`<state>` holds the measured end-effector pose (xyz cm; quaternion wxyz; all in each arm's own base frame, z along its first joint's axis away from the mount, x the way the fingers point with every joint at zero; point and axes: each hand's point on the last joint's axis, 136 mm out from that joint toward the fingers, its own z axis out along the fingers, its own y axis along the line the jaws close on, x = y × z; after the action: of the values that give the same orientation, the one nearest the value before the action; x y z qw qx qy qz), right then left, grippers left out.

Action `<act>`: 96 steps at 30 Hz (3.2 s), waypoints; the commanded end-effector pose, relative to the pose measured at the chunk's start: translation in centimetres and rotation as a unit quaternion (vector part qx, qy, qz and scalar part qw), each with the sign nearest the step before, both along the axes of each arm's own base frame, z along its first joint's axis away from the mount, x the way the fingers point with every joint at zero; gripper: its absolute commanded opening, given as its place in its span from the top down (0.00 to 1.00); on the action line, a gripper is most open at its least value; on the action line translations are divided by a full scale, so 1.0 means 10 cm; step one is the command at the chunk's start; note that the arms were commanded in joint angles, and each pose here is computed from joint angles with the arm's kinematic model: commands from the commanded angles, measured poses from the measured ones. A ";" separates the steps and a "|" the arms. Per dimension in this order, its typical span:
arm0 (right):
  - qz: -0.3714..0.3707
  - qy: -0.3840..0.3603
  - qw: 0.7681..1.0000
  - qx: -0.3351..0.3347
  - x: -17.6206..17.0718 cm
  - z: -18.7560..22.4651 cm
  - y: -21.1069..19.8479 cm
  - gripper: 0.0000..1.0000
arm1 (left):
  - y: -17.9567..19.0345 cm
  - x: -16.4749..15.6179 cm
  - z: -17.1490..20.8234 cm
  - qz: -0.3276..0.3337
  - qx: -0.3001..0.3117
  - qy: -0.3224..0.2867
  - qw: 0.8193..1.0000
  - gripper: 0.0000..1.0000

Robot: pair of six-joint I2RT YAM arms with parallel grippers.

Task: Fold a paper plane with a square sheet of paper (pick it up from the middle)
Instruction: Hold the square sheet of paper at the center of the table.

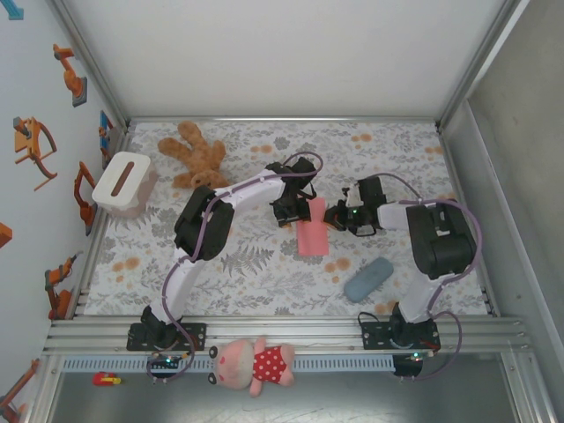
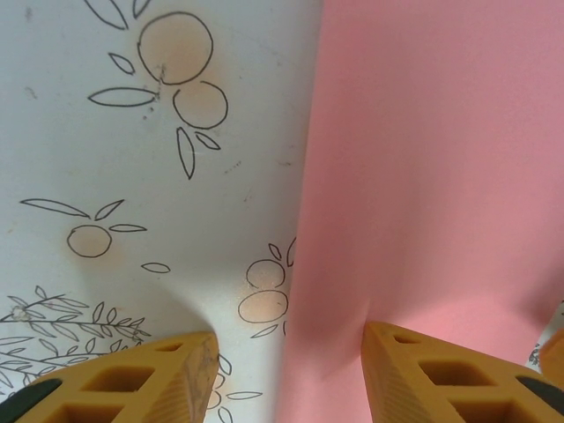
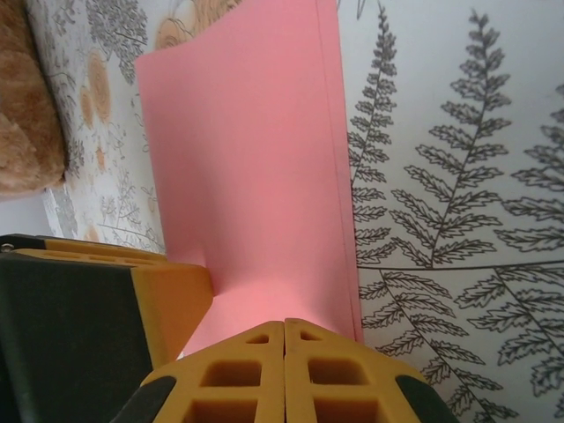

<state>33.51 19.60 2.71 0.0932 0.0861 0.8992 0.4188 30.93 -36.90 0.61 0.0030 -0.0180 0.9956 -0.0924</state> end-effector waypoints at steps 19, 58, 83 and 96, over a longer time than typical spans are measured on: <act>0.010 0.017 1.000 -0.021 -0.06 -0.06 -0.02 0.94 | 0.30 -0.36 -1.09 -0.031 0.076 0.079 0.993 0.54; 0.037 0.011 0.999 0.017 -0.10 -0.01 0.15 0.92 | 0.23 -0.32 -1.11 -0.074 0.054 0.062 0.994 0.55; 0.019 0.093 0.988 -0.123 -0.40 -0.69 -0.25 1.00 | -0.06 0.30 0.64 -0.015 -0.139 -0.109 0.984 0.57; 0.013 0.106 0.985 -0.136 -0.43 -0.78 -0.29 1.00 | -0.40 0.02 0.56 -0.035 -0.268 -0.043 0.962 0.86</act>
<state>32.25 20.31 1.34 0.0567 0.0611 0.9106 0.4047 32.09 -39.63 6.76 0.0673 0.0145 0.9428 -0.3261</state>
